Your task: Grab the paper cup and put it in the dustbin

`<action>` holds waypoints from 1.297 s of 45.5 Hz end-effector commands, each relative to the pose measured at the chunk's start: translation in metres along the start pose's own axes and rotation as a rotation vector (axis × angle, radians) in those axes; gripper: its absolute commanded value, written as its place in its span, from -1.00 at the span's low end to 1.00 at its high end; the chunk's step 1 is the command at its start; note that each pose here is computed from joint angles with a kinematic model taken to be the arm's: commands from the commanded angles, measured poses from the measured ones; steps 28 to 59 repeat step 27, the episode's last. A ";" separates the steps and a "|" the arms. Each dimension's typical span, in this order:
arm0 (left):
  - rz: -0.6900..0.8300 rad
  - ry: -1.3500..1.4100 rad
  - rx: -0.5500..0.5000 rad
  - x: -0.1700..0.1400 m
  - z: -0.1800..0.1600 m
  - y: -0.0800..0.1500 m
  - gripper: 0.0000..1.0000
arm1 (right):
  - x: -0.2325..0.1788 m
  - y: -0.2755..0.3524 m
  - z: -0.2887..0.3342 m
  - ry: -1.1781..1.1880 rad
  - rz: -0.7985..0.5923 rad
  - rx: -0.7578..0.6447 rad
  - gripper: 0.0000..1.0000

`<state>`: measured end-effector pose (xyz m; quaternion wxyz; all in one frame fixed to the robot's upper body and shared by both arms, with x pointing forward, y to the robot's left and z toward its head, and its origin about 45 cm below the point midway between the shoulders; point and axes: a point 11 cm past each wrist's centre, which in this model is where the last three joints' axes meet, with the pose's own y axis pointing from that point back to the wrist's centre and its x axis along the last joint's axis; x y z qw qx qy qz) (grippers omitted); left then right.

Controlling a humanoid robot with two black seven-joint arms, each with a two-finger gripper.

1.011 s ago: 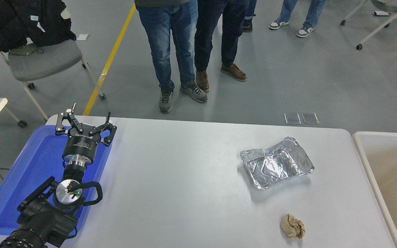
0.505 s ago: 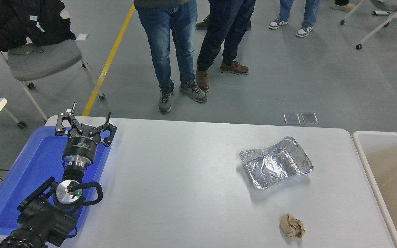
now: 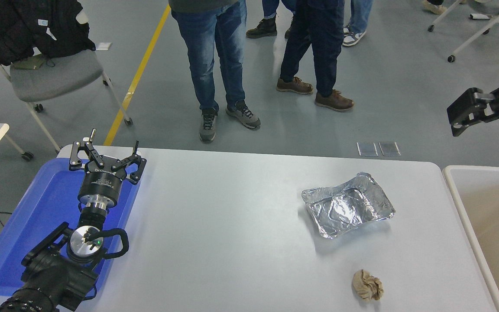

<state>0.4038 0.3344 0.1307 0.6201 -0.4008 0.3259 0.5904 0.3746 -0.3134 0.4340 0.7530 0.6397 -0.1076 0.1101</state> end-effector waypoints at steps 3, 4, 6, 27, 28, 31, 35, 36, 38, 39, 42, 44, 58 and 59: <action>0.000 0.001 0.001 0.000 -0.001 0.000 1.00 | 0.006 0.002 -0.040 0.108 0.006 -0.001 1.00; 0.000 0.001 -0.001 0.000 0.000 0.000 1.00 | 0.006 0.002 -0.042 0.112 0.005 -0.003 1.00; 0.000 0.000 -0.002 0.000 0.001 0.000 1.00 | 0.007 0.002 -0.043 0.117 0.007 -0.005 1.00; -0.002 0.000 0.003 -0.001 -0.001 0.000 1.00 | 0.010 0.003 -0.042 0.106 0.019 0.005 1.00; -0.002 0.000 0.003 -0.001 -0.001 0.000 1.00 | 0.010 0.003 -0.042 0.106 0.019 0.005 1.00; -0.002 0.000 0.003 -0.001 -0.001 0.000 1.00 | 0.010 0.003 -0.042 0.106 0.019 0.005 1.00; -0.002 0.000 0.003 -0.001 -0.001 0.000 1.00 | 0.010 0.003 -0.042 0.106 0.019 0.005 1.00; -0.002 0.000 0.003 -0.001 -0.001 0.000 1.00 | 0.010 0.003 -0.042 0.106 0.019 0.005 1.00; -0.002 0.000 0.003 -0.001 -0.001 0.000 1.00 | 0.010 0.003 -0.042 0.106 0.019 0.005 1.00; -0.002 0.000 0.003 -0.001 -0.001 0.000 1.00 | 0.010 0.003 -0.042 0.106 0.019 0.005 1.00; -0.002 0.000 0.003 -0.001 -0.001 0.000 1.00 | 0.010 0.003 -0.042 0.106 0.019 0.005 1.00; -0.002 0.000 0.003 -0.001 -0.001 0.000 1.00 | 0.010 0.003 -0.042 0.106 0.019 0.005 1.00; -0.002 0.000 0.003 -0.001 -0.001 0.000 1.00 | 0.010 0.003 -0.042 0.106 0.019 0.005 1.00; -0.002 0.000 0.003 -0.001 -0.001 0.000 1.00 | 0.010 0.003 -0.042 0.106 0.019 0.005 1.00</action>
